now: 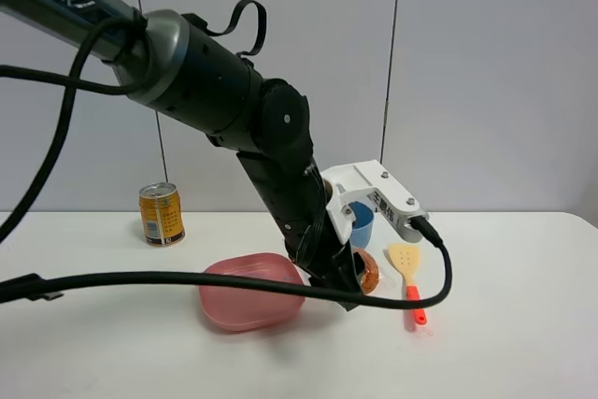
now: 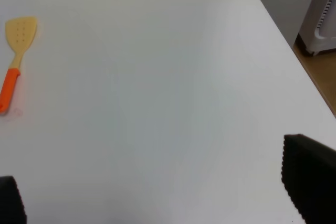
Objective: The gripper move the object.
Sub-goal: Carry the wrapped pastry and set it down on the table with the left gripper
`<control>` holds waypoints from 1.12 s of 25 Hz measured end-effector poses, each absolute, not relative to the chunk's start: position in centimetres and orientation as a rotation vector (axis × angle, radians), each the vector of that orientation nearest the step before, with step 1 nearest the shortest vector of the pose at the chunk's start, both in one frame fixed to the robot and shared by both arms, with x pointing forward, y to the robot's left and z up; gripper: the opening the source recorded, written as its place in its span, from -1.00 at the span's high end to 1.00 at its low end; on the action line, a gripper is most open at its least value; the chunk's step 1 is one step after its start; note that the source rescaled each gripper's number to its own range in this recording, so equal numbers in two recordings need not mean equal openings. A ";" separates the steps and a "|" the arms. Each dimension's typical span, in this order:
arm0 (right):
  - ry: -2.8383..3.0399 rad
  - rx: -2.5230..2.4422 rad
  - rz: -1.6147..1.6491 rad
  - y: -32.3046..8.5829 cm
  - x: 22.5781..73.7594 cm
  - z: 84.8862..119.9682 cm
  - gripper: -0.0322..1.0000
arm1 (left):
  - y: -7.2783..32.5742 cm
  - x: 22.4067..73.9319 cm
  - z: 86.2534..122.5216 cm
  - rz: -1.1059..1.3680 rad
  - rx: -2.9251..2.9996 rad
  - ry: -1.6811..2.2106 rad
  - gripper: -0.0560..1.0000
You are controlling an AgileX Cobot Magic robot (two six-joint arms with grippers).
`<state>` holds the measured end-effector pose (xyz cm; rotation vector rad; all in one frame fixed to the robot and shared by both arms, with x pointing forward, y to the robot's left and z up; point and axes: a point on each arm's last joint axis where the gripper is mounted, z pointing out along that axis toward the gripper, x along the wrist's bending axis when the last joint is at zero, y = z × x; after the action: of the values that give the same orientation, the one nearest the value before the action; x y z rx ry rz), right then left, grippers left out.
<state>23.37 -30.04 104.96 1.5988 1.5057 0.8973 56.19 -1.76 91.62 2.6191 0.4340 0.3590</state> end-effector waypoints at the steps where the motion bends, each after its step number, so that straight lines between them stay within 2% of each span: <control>1: 1.506 1.599 0.897 -30.0 23.4 105.0 -1.00 | -1.8 56.3 91.4 0.367 2.613 0.433 0.86; 11: 1.506 1.599 0.897 -30.0 23.4 105.0 -1.00 | -2.9 57.4 93.2 0.424 2.521 0.444 0.86; 28: 1.506 1.599 0.897 -30.0 23.4 105.0 -1.00 | -3.2 57.3 89.8 0.368 2.587 0.453 0.86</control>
<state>23.37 -30.04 104.96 1.5988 1.5057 0.8973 57.31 -3.18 89.84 2.5874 0.4528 0.3677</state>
